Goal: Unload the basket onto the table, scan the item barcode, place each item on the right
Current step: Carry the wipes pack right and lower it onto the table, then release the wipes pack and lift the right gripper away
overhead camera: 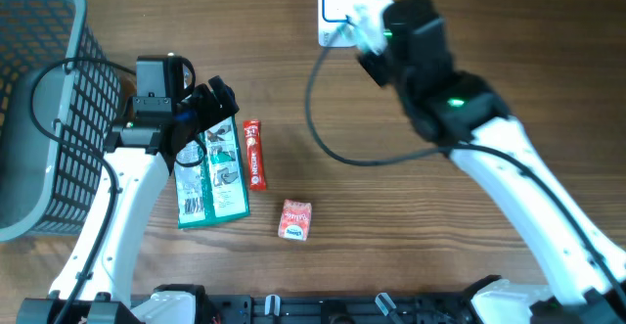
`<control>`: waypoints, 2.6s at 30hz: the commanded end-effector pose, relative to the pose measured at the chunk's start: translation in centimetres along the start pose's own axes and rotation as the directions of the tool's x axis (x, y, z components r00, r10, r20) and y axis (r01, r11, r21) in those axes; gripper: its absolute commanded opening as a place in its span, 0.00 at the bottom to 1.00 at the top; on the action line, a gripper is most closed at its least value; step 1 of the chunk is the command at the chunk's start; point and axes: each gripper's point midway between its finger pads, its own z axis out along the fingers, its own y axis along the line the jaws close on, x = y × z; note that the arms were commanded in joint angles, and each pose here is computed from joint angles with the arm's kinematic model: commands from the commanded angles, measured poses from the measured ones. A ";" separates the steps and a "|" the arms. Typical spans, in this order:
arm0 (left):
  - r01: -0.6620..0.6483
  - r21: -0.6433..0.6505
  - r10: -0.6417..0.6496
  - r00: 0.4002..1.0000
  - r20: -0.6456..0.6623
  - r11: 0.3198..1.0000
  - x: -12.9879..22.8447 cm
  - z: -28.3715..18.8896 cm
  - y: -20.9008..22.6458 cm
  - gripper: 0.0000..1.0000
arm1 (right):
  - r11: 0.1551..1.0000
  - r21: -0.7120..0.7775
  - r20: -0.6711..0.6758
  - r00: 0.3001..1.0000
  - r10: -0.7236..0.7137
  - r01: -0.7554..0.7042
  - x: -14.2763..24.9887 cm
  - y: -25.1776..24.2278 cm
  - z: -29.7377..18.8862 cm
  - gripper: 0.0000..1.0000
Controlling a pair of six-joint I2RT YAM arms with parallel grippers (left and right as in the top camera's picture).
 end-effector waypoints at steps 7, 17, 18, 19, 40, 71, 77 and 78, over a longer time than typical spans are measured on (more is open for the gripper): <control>-0.007 0.008 0.007 1.000 0.030 1.000 -0.8 -0.6 -0.4 1.00 | 0.868 -0.338 -0.526 0.838 0.147 -0.364 14.7 6.8 0.8 0.04; -0.007 0.008 0.007 1.000 0.030 1.000 -0.8 -0.6 -0.4 1.00 | 0.910 -0.216 -0.640 0.755 0.140 -0.353 22.6 7.2 6.9 0.04; -0.007 0.008 0.007 1.000 0.030 1.000 -0.8 -0.6 -0.4 1.00 | 0.911 -0.215 -0.646 0.751 0.138 -0.352 22.8 7.3 7.2 0.04; -0.007 0.008 0.007 1.000 0.030 1.000 -0.8 -0.6 -0.4 1.00 | 0.910 -0.216 -0.649 0.749 0.137 -0.354 23.0 7.4 7.6 0.08; -0.007 0.008 0.007 1.000 0.030 1.000 -0.8 -0.6 -0.4 1.00 | 0.583 -0.169 -0.530 0.572 0.626 -0.794 13.9 8.1 5.7 0.46; -0.007 0.008 0.007 1.000 0.030 1.000 -0.8 -0.6 -0.4 1.00 | 0.737 -0.019 -0.722 0.519 0.458 -0.676 22.3 10.9 6.5 0.37; -0.007 0.007 0.007 1.000 0.031 1.000 -0.8 -0.6 -0.4 1.00 | 0.524 -0.346 -0.673 0.595 0.439 -0.779 15.3 14.0 4.5 0.38; -0.007 0.008 0.007 1.000 0.030 1.000 -0.8 -0.6 -0.4 1.00 | 0.491 -0.386 -0.668 0.603 0.435 -0.781 14.4 14.5 4.1 0.38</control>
